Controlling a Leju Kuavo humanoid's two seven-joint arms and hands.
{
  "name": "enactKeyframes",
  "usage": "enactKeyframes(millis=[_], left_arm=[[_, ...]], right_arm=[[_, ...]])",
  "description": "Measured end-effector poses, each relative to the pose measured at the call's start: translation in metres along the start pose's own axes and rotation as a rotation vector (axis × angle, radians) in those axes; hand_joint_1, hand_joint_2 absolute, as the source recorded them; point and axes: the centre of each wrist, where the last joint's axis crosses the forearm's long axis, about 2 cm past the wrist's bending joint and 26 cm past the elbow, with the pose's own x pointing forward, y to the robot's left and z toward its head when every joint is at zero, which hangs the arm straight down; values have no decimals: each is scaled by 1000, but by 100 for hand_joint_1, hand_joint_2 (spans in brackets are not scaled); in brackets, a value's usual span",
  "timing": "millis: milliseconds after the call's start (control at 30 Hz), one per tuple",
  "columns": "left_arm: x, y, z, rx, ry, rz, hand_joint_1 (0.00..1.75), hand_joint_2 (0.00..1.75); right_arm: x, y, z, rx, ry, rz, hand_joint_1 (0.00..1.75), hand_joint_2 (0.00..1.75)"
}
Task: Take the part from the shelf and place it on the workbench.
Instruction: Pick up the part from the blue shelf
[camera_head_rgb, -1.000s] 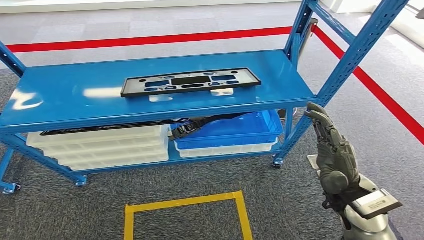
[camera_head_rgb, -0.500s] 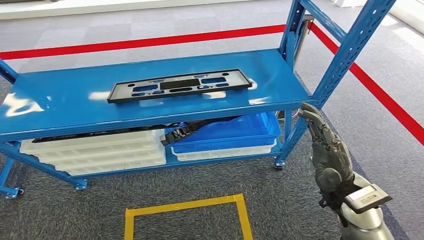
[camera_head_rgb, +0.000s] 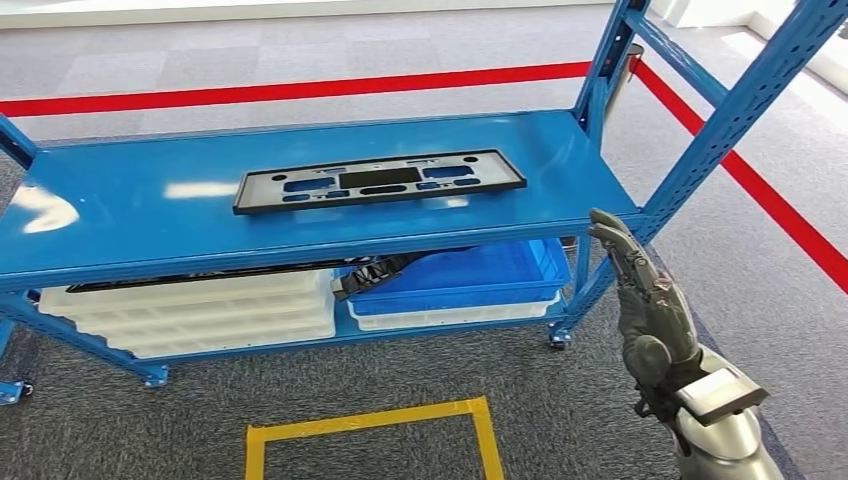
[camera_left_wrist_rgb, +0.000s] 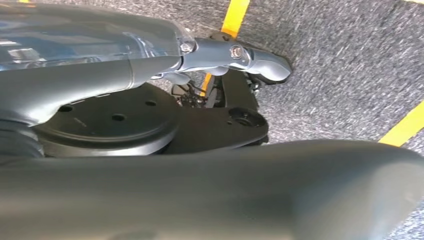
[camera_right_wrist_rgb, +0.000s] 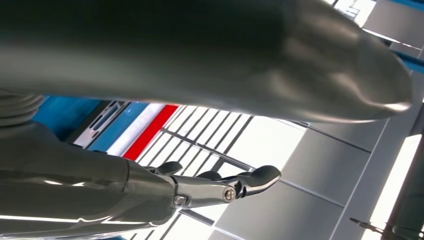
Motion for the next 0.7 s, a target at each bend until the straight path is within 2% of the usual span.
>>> enactKeyframes(millis=[500, 700], left_arm=[[-5, -9, 0, -37, 25, -22, 0, 0], [-6, -7, 1, -31, 24, -20, 0, 0]], right_arm=[[-4, 3, -6, 18, 18, -45, 0, 0], [-5, 3, -12, 42, -8, 13, 0, 0]])
